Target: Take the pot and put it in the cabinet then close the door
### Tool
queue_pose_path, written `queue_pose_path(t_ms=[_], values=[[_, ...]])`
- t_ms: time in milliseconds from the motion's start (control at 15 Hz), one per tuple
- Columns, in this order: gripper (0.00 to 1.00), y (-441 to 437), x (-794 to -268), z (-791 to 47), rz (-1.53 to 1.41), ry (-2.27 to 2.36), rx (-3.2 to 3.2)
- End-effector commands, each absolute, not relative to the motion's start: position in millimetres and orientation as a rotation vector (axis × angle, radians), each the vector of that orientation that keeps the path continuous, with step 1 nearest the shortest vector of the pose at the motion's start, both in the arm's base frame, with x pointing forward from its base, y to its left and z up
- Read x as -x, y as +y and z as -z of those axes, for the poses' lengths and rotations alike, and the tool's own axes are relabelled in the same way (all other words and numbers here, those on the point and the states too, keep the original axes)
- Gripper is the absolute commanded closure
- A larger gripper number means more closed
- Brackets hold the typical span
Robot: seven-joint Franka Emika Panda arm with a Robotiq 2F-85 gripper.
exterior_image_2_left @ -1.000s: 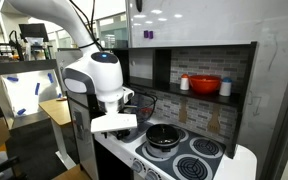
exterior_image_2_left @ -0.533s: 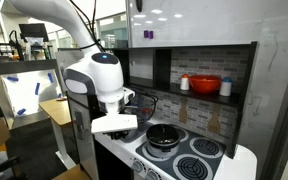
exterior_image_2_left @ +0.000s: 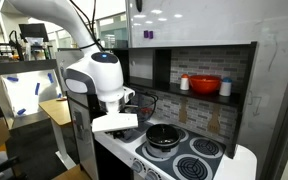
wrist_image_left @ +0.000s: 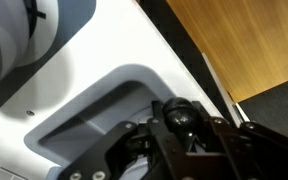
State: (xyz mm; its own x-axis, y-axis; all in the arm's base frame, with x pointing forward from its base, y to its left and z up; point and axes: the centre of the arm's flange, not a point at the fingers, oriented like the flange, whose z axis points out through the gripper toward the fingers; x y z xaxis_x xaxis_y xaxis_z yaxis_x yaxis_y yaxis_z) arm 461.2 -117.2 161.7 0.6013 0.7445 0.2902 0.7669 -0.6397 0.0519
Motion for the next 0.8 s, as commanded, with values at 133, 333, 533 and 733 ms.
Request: queue_pose_path(t_ms=[133,333,533,733], values=[[0.92,-111,-463,-168,0.459,-1.223,2.755],[0.92,-108,-464,-178,0.474,-1.163,2.756],[0.92,-107,-465,-188,0.487,-1.112,2.765],[0.92,-110,-463,-198,0.497,-1.051,2.774]])
